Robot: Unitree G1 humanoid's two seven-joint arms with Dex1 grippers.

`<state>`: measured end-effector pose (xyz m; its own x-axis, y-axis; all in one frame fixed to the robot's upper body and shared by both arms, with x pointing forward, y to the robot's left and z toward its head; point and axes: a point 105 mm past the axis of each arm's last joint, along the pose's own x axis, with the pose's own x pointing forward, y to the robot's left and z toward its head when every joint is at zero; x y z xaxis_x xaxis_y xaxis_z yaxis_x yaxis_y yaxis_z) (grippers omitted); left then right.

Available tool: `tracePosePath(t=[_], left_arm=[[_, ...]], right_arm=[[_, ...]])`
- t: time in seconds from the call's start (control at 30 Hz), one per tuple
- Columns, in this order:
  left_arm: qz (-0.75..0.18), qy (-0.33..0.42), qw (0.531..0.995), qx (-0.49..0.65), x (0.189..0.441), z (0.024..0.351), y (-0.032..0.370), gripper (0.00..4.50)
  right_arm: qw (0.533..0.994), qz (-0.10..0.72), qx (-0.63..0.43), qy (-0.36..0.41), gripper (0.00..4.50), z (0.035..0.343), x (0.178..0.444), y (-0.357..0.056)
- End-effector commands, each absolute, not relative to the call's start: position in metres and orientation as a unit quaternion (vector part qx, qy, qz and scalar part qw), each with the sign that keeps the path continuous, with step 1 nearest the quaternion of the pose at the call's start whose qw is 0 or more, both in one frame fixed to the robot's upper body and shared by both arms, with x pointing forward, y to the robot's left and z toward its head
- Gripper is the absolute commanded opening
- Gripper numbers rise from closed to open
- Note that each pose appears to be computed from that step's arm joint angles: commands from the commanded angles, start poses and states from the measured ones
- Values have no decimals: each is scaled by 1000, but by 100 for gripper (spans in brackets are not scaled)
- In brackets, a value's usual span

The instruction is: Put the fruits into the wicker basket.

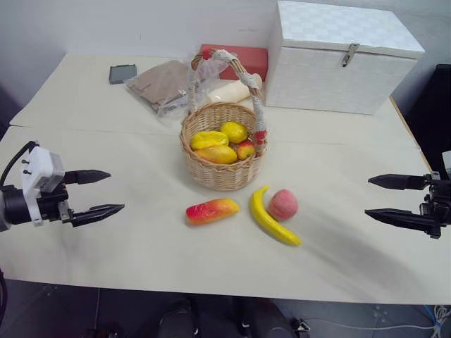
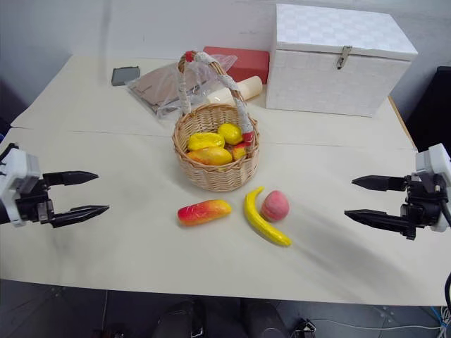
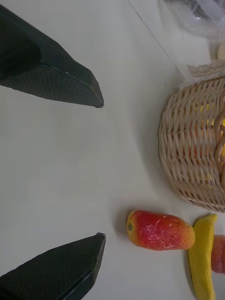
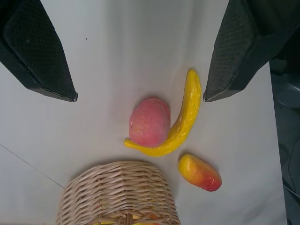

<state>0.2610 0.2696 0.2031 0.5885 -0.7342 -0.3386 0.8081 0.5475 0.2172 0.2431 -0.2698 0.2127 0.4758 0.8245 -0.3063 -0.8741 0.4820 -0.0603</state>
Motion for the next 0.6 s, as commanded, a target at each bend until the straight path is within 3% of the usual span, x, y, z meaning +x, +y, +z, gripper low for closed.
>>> tracePosePath(t=[0.03,0.6], left_arm=[[-436,93,872,199,262,210,272,450],[-424,98,879,196,270,199,261,450]], right_arm=[[850,503,-110,112,444,216,241,-265],[869,465,-129,110,444,212,242,-278]])
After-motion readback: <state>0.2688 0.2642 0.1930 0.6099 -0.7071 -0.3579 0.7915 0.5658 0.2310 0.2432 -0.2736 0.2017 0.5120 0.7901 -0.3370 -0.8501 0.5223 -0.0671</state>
